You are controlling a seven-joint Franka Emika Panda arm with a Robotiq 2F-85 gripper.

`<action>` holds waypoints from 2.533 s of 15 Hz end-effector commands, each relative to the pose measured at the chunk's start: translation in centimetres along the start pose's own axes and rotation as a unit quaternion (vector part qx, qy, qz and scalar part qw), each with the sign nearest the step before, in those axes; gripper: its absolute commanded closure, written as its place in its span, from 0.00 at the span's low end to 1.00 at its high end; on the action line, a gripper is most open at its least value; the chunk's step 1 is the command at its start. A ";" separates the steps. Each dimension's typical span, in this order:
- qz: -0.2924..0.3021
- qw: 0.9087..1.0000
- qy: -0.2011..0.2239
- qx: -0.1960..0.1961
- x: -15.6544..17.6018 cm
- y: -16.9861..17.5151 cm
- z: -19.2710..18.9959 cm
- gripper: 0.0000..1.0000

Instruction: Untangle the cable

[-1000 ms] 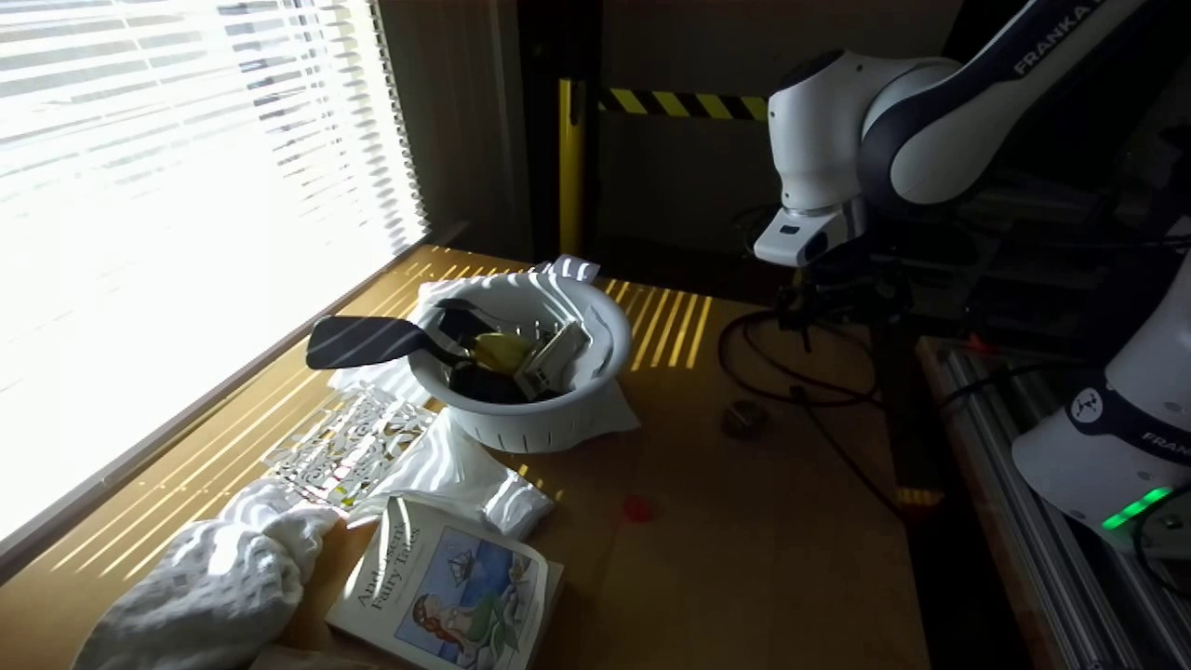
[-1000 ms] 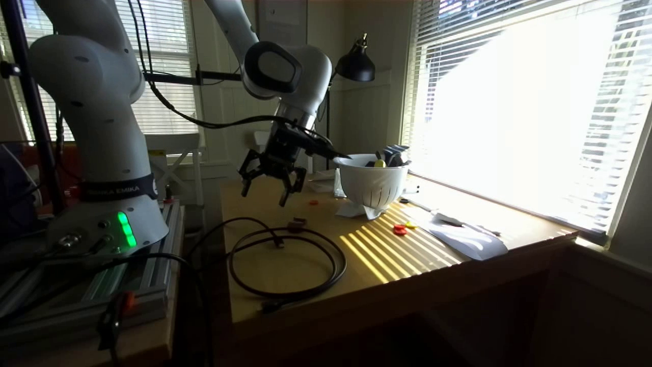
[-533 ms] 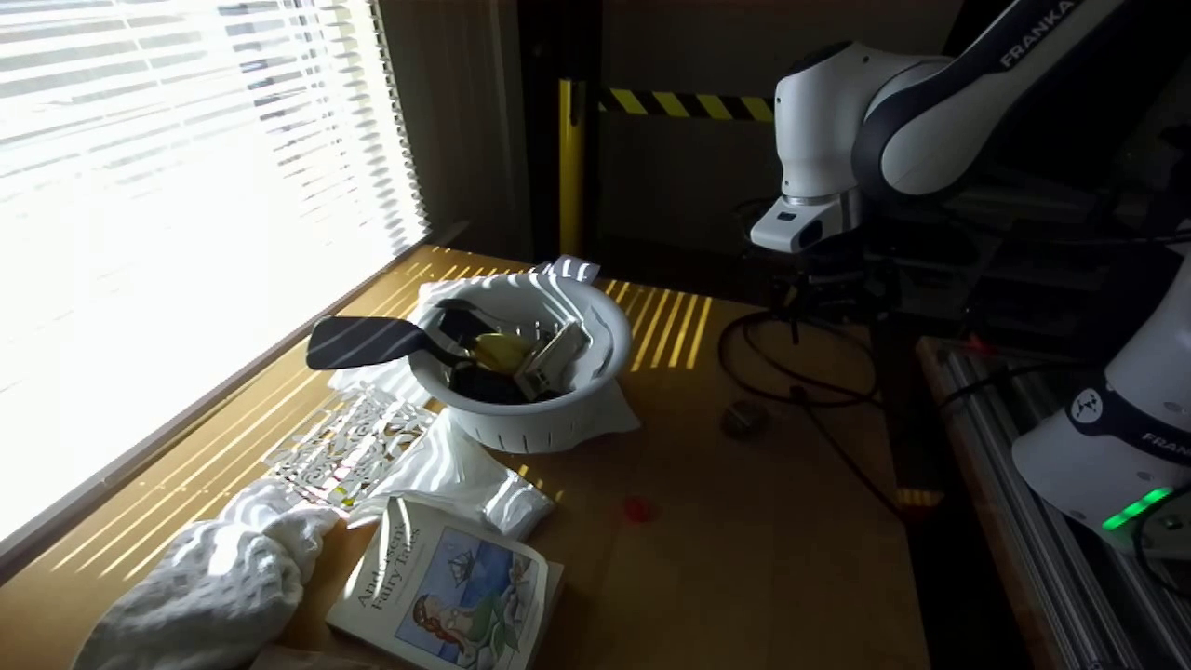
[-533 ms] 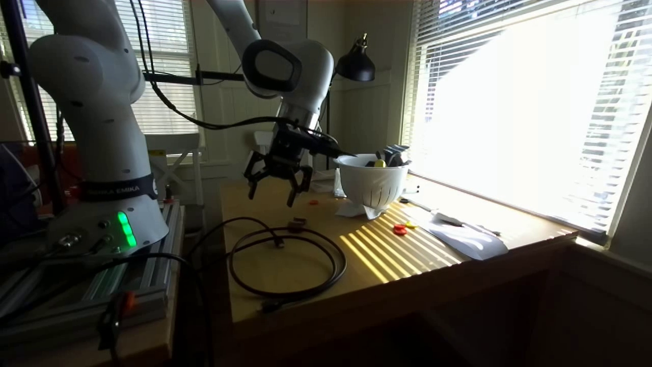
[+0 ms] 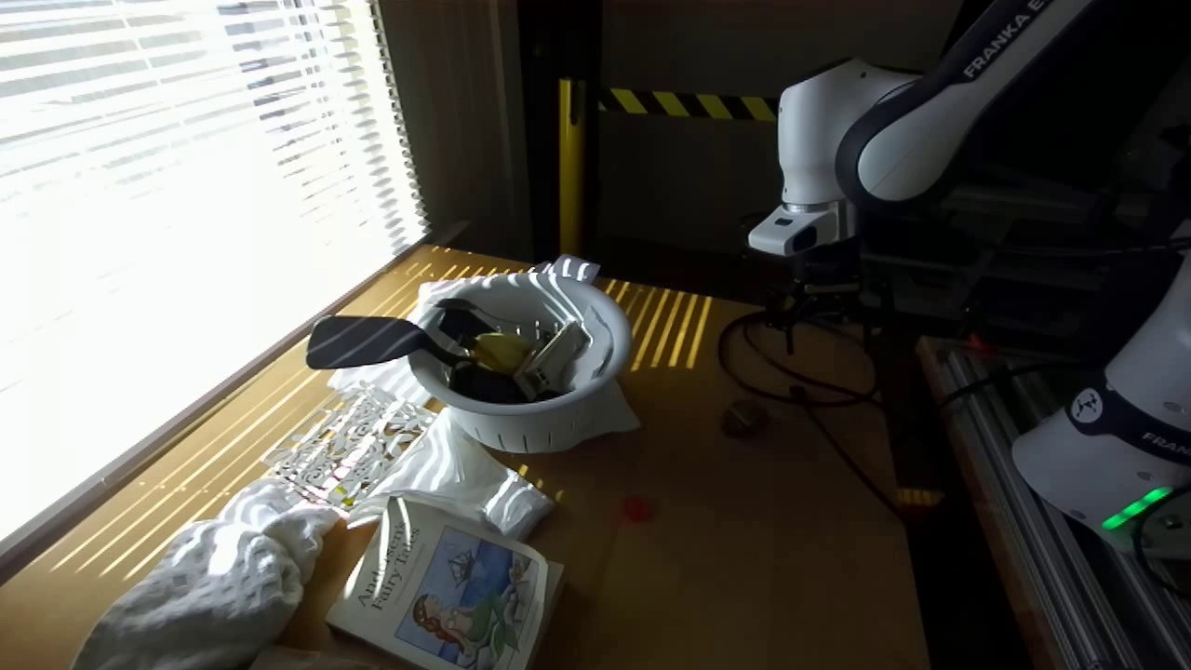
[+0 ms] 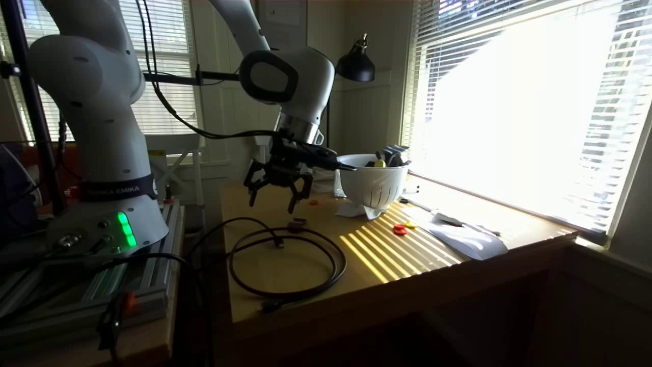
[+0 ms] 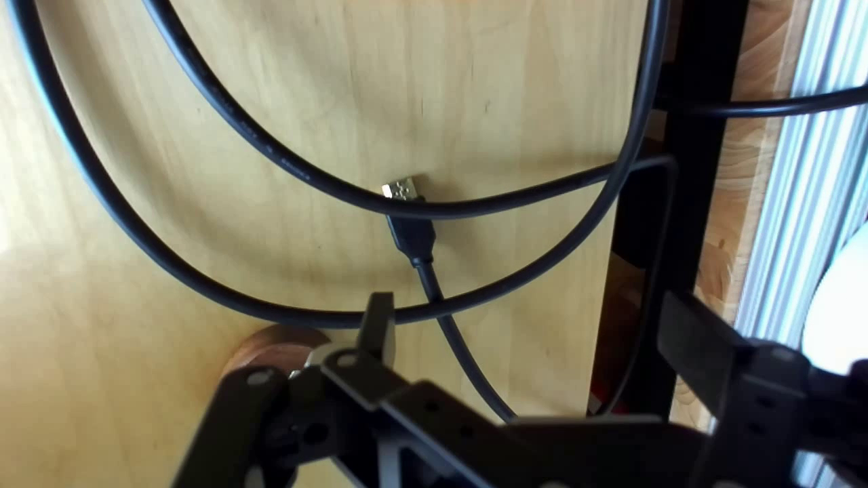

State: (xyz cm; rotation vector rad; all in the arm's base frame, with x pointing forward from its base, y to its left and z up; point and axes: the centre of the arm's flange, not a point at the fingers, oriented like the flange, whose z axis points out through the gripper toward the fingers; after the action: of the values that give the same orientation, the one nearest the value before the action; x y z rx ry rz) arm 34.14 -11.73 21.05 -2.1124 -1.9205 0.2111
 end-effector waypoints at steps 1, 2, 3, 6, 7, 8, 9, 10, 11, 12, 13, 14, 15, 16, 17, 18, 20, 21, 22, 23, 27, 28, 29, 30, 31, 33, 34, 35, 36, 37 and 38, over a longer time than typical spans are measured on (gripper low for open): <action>0.020 1.000 0.012 0.001 -1.0 1.4 1.8 0.00; 0.025 1.000 0.013 0.006 -1.0 1.8 2.3 0.00; 0.029 0.999 0.013 0.009 -1.1 2.1 2.8 0.00; 0.035 0.999 0.010 0.017 -1.0 3.2 4.0 0.00; 0.036 0.999 0.007 0.017 -1.0 3.6 4.2 0.00; 0.034 0.999 0.006 0.019 -0.9 4.1 4.5 0.00; 0.034 0.999 0.003 0.019 -0.8 4.6 4.7 0.00; 0.032 0.999 -0.001 0.020 -0.5 4.9 5.0 0.00; 0.031 0.999 -0.004 0.020 -0.2 5.2 5.3 0.00; 0.027 0.999 -0.007 0.025 0.2 5.4 5.8 0.01; 0.025 0.999 -0.009 0.028 0.4 5.5 6.1 0.05; 0.022 0.999 -0.010 0.033 0.7 5.6 6.4 0.05; 0.020 0.999 -0.011 0.037 0.9 5.6 6.8 0.09; 0.017 0.999 -0.011 0.040 1.1 5.5 7.0 0.11; 0.015 0.999 -0.011 0.043 1.2 5.3 7.2 0.20; 0.015 0.999 -0.010 0.045 1.3 5.0 7.3 0.30; 0.017 0.999 -0.007 0.043 1.1 4.8 7.4 0.44; 0.019 0.999 -0.004 0.042 0.9 4.7 7.2 0.53; 0.021 0.999 -0.002 0.041 0.7 4.7 7.1 0.60; 0.024 0.999 -0.001 0.039 0.6 4.5 7.1 0.68; 0.035 0.999 0.002 0.037 -0.1 4.4 6.8 0.95; 0.038 0.999 0.001 0.037 -0.2 4.4 6.5 0.99; 0.042 0.998 0.001 0.036 -0.2 4.3 6.2 0.95; 0.041 0.999 0.003 0.033 -0.4 3.9 4.9 0.94; 0.035 0.999 0.008 0.021 -0.5 3.1 3.2 0.94; 0.016 1.000 0.016 -0.012 -0.5 1.9 0.3 0.94; 0.003 0.999 0.021 -0.039 -0.3 1.3 -1.4 0.94; -0.004 0.998 0.018 -0.064 -0.2 1.1 -2.7 0.94; -0.013 0.997 0.011 -0.074 0.1 1.0 -3.7 0.94; -0.016 0.995 -0.016 -0.102 0.5 1.1 -4.7 0.94; -0.024 0.993 -0.029 -0.113 0.9 1.3 -5.6 0.94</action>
State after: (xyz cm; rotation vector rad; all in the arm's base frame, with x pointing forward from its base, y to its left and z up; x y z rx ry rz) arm 37.85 -12.54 22.40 -2.1849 -1.9948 0.0953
